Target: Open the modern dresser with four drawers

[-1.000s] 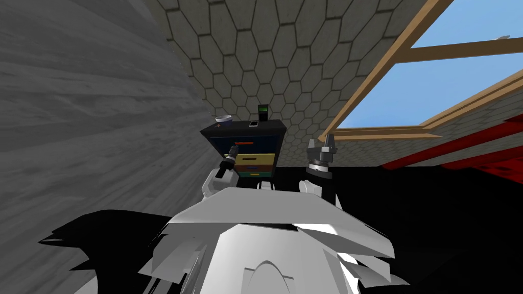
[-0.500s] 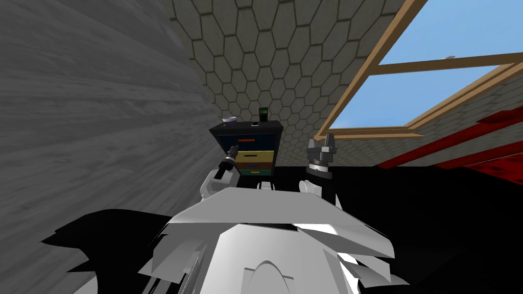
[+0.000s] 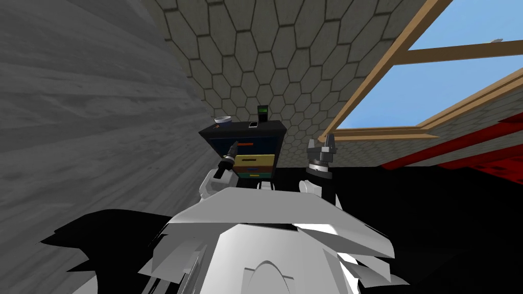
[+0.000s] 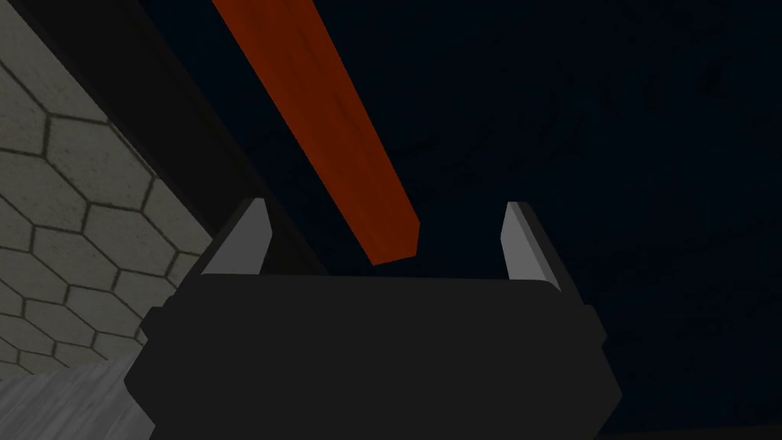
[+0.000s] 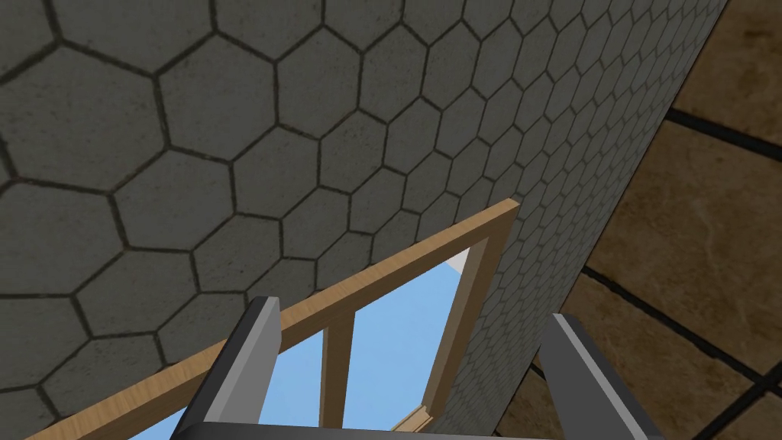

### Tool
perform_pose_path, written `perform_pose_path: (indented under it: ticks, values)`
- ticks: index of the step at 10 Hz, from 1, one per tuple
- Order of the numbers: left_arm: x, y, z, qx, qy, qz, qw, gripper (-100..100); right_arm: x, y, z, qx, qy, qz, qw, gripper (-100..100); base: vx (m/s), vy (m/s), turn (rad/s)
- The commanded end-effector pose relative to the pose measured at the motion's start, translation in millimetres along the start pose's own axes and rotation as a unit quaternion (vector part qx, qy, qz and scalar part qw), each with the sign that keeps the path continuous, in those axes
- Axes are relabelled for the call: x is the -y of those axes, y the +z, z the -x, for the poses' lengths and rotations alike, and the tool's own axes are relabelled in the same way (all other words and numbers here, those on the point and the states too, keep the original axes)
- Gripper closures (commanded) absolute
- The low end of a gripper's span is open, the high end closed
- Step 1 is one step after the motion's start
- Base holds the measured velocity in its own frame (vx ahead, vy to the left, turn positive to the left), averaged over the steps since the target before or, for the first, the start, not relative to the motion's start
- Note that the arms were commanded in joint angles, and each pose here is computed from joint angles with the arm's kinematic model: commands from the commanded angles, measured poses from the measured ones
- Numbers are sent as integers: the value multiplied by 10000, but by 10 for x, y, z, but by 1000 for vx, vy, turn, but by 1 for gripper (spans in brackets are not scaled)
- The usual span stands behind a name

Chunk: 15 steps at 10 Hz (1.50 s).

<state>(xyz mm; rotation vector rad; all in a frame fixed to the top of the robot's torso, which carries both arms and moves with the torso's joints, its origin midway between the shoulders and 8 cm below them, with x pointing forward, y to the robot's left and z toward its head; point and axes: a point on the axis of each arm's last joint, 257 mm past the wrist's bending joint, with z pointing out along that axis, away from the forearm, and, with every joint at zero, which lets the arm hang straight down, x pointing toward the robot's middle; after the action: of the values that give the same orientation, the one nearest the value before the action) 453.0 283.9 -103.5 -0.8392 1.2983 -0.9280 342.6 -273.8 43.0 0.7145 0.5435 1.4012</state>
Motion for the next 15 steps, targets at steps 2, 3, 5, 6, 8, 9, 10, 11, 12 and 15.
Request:
perform_pose_path:
  ticks: [2,3,5,6,8,9,10,11,12,15]
  values:
    - [34,-38,-16,-27,-4,-7,10000,100,0,1,0,0,1,1,10000,0,-36,4,18]
    - [43,-48,-20,-34,-5,-10,10000,100,0,1,-1,0,1,1,10000,0,-173,-7,30]
    - [76,-87,-38,-63,-9,-23,10000,100,0,1,-1,0,2,2,10000,0,-191,-20,27]
    - [73,-78,-43,-63,-23,-29,10000,100,0,1,-1,0,2,1,10000,0,-82,-19,6]
    - [53,-130,-84,-117,-23,15,9999,100,0,1,-1,0,1,1,10000,0,-137,1,31]
    - [55,-139,-90,-126,-22,16,9999,100,0,1,-1,0,1,1,10000,0,-165,-7,28]
    - [59,-157,-102,-143,-19,19,9999,100,0,1,-1,0,2,1,10000,0,-155,10,21]
    - [139,-190,-79,-137,-32,-14,9999,-100,0,1,-1,0,2,1,10000,0,-52,6,7]
    - [198,-235,-62,-140,-28,-17,9999,-100,0,1,0,0,1,0,10000,0,50,-3,13]
    - [357,-370,-22,-155,-20,-3,9999,-100,0,0,0,0,0,0,10000,0,85,8,13]
